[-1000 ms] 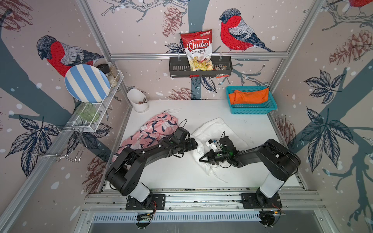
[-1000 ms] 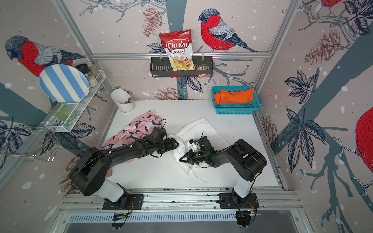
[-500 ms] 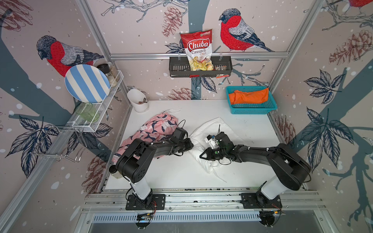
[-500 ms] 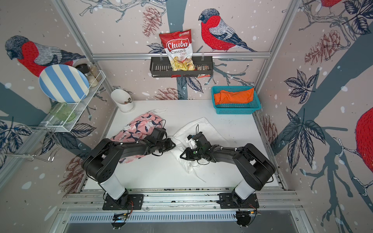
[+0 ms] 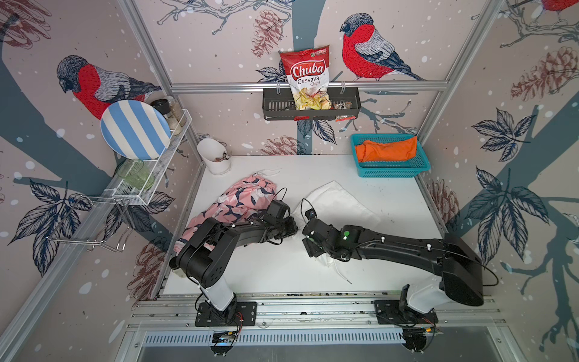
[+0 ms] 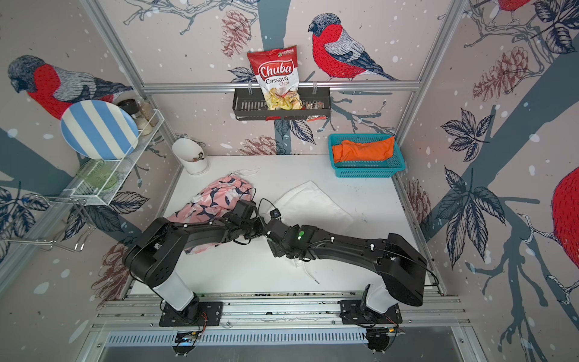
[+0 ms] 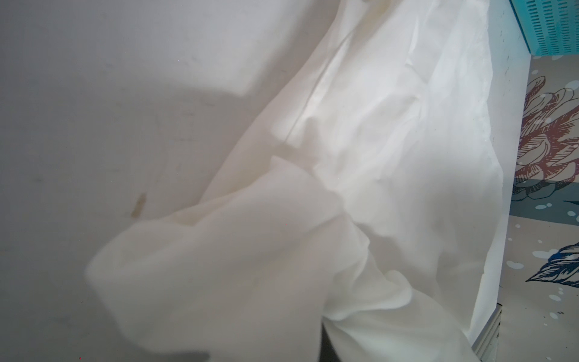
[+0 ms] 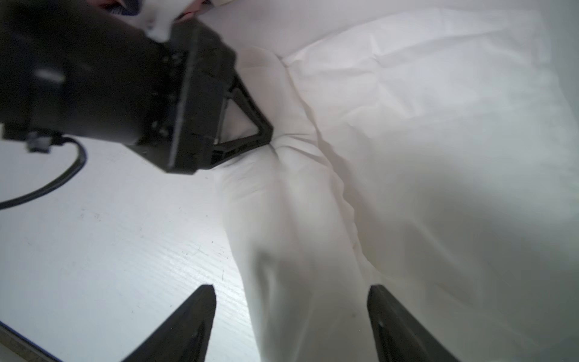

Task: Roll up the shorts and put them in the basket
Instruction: Roll the shorts at the center of the board.

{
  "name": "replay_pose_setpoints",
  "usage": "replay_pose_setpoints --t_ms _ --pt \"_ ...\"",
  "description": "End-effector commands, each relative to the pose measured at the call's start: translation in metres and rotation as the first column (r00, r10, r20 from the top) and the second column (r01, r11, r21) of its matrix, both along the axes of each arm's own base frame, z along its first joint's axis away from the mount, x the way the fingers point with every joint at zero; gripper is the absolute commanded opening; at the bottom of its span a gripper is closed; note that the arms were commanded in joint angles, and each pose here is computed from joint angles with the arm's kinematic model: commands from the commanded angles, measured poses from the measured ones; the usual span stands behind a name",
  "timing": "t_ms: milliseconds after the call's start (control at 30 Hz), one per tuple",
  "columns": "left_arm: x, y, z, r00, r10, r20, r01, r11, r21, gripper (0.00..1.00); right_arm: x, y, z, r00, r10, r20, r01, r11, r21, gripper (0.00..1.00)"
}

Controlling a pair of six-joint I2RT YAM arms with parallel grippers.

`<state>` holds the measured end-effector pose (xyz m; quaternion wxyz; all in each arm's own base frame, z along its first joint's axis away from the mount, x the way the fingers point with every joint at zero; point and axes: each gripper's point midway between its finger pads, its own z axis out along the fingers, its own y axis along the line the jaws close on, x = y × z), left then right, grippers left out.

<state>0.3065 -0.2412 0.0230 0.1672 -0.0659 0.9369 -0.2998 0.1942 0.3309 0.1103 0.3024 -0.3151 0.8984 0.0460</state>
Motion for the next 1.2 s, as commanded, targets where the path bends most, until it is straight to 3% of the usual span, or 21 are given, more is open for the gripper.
replay_pose_setpoints --t_ms 0,133,400,500,733,867,1000,1100,1167 --pt "-0.011 0.012 -0.012 0.999 0.004 -0.051 -0.001 0.998 0.064 0.16 0.001 0.001 -0.010 0.994 0.075 0.082 -0.060 0.984 -0.170 0.86" --pt "-0.010 0.012 -0.010 0.999 0.003 -0.048 0.000 0.998 0.063 0.16 0.008 0.000 -0.042 0.993 0.087 0.086 -0.057 0.950 -0.307 0.90" --pt "-0.010 0.016 -0.012 0.999 0.011 -0.047 -0.007 0.997 0.081 0.17 -0.006 -0.034 -0.092 0.997 0.063 0.033 -0.042 0.892 -0.451 0.83" --pt "-0.011 0.020 -0.015 0.999 0.017 -0.052 -0.013 0.996 0.089 0.17 -0.019 -0.035 -0.105 0.998 0.066 -0.023 -0.069 0.896 -0.438 0.73" --pt "-0.009 0.032 -0.009 0.998 0.045 -0.034 -0.041 0.993 0.110 0.18 -0.034 -0.028 -0.112 0.996 0.034 -0.078 -0.063 0.914 -0.400 0.13" --pt "-0.006 0.043 0.013 0.997 0.075 0.020 -0.077 0.987 0.142 0.35 -0.040 -0.003 -0.102 0.988 0.051 -0.148 -0.089 0.960 -0.264 0.06" --pt "-0.007 0.059 0.043 0.991 0.109 0.083 -0.123 0.974 0.189 0.57 -0.051 0.028 -0.081 0.942 0.112 -0.317 -0.102 0.994 0.048 0.06" --pt "-0.011 0.069 0.062 0.985 0.119 0.122 -0.142 0.969 0.203 0.63 -0.055 0.043 -0.057 0.861 0.210 -0.464 -0.032 0.932 0.362 0.07" --pt "-0.015 0.071 0.072 0.984 0.115 0.136 -0.140 0.971 0.195 0.65 -0.053 0.043 -0.041 0.789 0.292 -0.541 0.058 0.840 0.540 0.07"
